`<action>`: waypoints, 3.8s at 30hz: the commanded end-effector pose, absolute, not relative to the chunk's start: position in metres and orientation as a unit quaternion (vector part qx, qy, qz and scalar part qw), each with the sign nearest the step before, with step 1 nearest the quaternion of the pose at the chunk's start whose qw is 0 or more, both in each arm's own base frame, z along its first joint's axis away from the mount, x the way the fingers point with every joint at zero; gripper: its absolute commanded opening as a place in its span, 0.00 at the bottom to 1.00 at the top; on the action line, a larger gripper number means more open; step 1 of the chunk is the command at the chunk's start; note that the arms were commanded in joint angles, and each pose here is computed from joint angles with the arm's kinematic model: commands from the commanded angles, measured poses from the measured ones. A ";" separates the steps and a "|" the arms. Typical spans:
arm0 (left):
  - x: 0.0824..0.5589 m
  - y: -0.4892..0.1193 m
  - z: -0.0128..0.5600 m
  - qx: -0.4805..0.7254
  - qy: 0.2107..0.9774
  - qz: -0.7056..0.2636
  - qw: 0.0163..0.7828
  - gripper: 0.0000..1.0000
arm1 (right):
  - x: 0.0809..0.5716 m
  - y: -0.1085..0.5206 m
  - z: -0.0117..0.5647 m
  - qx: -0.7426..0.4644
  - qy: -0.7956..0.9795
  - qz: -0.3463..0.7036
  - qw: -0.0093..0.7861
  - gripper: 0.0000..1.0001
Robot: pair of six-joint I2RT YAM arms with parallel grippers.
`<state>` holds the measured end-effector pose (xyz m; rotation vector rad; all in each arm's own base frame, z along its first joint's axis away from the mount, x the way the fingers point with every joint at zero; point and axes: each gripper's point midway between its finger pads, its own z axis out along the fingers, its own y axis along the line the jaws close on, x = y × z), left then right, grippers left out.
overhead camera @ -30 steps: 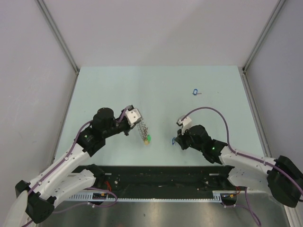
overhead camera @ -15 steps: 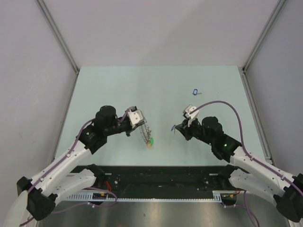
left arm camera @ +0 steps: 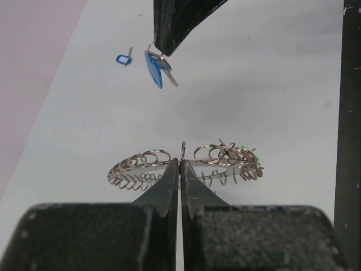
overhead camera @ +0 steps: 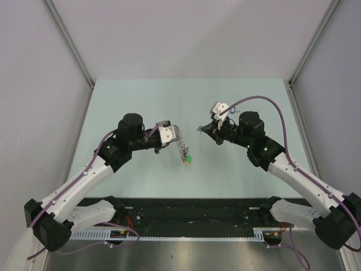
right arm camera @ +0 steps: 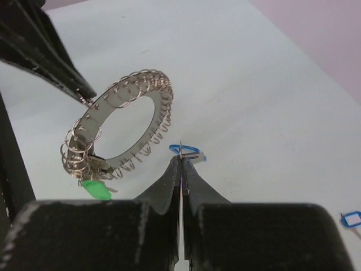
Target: Put the keys on the keyring
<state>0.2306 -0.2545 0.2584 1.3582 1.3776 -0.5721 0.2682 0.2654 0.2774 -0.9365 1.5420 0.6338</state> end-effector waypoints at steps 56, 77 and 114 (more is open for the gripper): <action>0.209 -0.279 0.233 0.606 0.529 -0.280 0.524 0.00 | 0.208 0.304 0.232 -0.538 0.573 0.282 0.550 0.00; 0.206 -0.285 0.230 0.613 0.529 -0.292 0.510 0.00 | 0.204 0.311 0.225 -0.552 0.571 0.279 0.540 0.00; 0.203 -0.286 0.228 0.619 0.528 -0.294 0.502 0.00 | 0.209 0.311 0.220 -0.551 0.581 0.244 0.548 0.00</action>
